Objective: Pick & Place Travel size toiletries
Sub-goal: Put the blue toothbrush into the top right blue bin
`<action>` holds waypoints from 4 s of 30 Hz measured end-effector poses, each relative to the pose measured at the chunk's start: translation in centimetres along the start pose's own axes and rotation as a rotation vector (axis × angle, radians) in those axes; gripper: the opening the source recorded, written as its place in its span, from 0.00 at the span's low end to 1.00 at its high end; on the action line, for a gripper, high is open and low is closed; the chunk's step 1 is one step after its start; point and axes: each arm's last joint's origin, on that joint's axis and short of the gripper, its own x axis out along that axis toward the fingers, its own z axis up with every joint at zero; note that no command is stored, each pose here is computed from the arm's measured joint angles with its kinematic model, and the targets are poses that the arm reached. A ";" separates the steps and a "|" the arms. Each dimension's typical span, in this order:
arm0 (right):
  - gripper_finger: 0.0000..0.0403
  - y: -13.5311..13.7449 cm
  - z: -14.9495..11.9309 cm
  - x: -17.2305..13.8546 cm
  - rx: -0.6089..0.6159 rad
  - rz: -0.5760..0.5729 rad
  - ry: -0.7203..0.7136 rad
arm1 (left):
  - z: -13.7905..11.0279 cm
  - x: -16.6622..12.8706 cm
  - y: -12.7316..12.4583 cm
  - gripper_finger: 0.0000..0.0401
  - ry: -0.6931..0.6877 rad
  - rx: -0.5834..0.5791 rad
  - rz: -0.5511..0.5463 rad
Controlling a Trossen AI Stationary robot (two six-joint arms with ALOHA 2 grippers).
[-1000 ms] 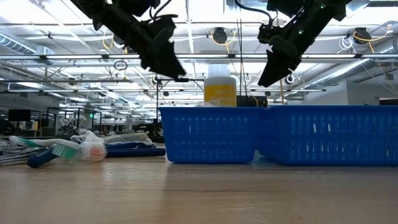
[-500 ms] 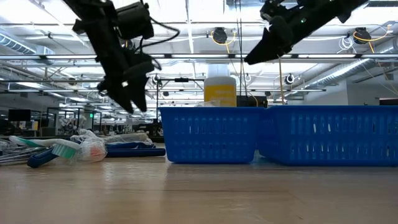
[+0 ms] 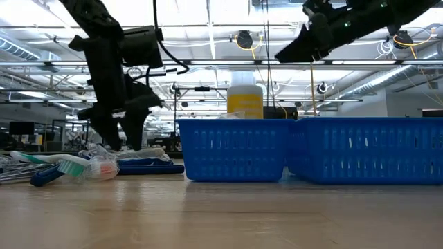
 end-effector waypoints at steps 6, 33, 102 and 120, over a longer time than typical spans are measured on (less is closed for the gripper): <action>0.63 -0.3 0.9 -1.0 0.005 -0.005 -0.064 | -0.5 1.9 -0.5 0.69 0.077 -0.038 0.025; 0.63 0.2 -1.3 -0.8 0.030 -0.019 -0.194 | 0.0 2.1 -0.5 0.03 0.155 0.196 0.060; 0.05 2.6 -2.2 3.4 0.221 0.360 -0.394 | 9.3 -9.6 -13.6 0.05 -0.715 0.809 -0.542; 0.03 0.3 -1.9 1.6 0.231 0.168 -0.114 | 8.5 -13.0 -11.7 0.42 -0.760 0.756 -0.365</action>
